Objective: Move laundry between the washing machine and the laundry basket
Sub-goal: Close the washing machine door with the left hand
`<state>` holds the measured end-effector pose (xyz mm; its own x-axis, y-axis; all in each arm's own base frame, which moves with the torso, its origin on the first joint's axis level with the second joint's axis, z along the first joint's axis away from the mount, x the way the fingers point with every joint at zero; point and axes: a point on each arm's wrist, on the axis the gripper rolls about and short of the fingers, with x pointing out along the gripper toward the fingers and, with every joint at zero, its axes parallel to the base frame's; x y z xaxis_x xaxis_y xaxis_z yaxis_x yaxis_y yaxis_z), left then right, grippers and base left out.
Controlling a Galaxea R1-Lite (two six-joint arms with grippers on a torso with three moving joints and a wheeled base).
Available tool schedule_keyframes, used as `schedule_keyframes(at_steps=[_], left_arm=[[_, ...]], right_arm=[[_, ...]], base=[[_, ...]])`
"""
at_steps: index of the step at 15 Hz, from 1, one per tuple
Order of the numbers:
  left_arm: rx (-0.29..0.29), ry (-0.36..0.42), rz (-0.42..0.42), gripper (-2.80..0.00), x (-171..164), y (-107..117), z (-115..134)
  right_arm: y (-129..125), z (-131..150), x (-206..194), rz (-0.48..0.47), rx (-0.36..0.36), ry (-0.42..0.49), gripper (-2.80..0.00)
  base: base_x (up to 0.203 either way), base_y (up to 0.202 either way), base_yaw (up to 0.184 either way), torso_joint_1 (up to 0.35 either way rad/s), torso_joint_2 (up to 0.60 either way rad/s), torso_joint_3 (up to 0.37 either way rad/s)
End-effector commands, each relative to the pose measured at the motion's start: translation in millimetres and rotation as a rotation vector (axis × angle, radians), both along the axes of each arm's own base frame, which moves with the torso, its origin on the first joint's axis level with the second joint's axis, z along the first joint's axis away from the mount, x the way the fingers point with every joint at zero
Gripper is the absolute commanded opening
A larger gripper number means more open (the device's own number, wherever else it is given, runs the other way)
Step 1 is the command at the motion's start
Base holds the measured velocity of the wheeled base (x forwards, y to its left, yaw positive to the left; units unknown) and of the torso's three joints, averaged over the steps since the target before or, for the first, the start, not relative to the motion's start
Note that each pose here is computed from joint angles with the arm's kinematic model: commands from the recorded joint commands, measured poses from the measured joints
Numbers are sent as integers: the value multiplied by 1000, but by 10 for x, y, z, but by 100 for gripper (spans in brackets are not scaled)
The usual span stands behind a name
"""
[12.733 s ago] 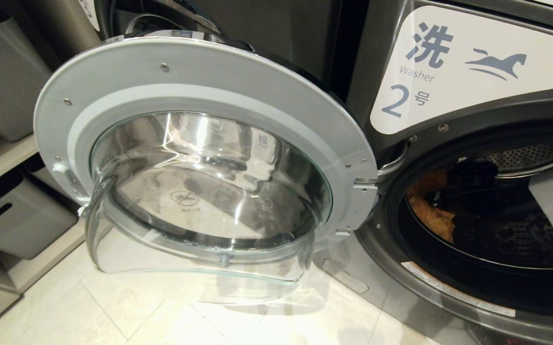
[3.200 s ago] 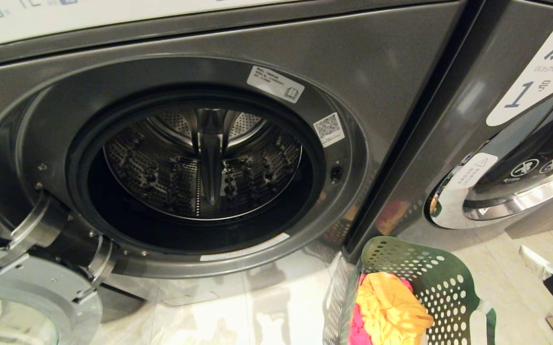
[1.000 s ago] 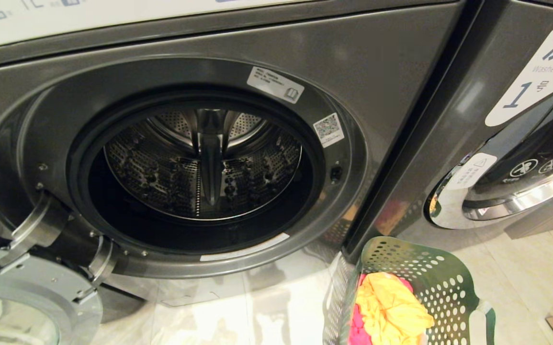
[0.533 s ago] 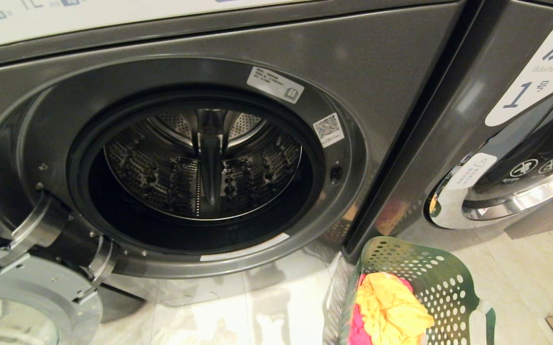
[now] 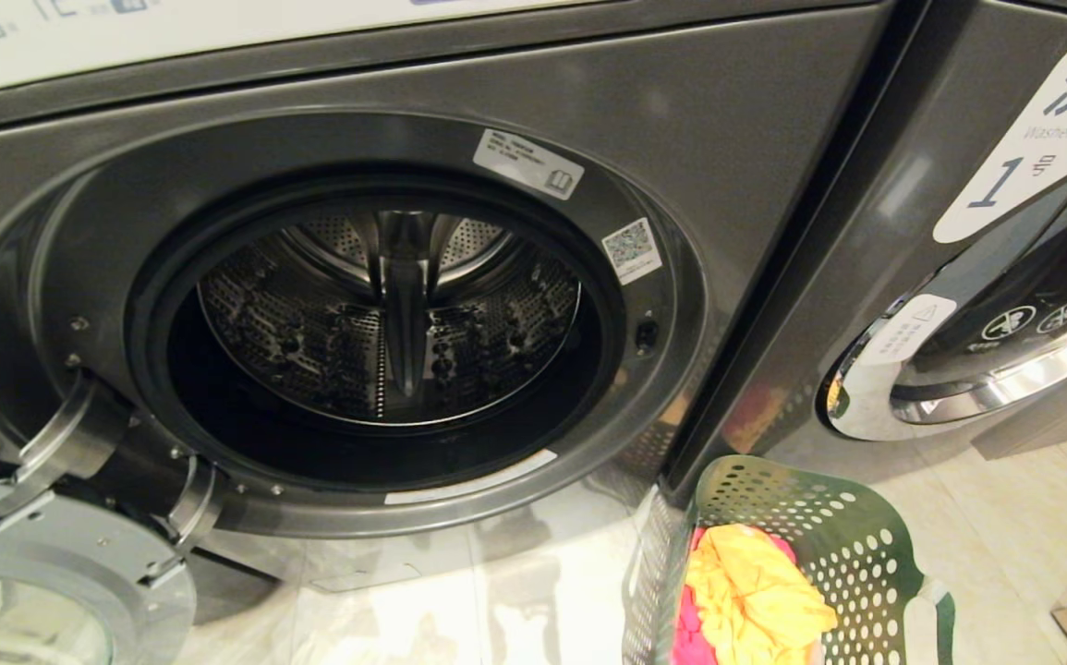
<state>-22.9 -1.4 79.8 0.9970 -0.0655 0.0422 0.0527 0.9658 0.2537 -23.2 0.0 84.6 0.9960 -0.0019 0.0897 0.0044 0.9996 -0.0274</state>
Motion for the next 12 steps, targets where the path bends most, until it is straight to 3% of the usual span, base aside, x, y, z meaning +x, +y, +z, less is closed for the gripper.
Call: schedule_keyframes(at_steps=[1,4,9,12], left_arm=[[2,1,0,-280,1,0,-4],[2,1,0,-280,1,0,-4],[2,1,0,-280,1,0,-4],[2,1,0,-280,1,0,-4]], right_arm=[[0,-92,28,-1,-3,34,-280],[0,-94,29,-2,4,36,-280],[0,-94,28,-2,6,35,-280],[0,-94,27,-1,8,34,-280]], base=[[0,0,0,0,0,0],[2,-8,124,4,0,1],[1,-10,195,2,3,4],[0,-4,54,2,2,2]])
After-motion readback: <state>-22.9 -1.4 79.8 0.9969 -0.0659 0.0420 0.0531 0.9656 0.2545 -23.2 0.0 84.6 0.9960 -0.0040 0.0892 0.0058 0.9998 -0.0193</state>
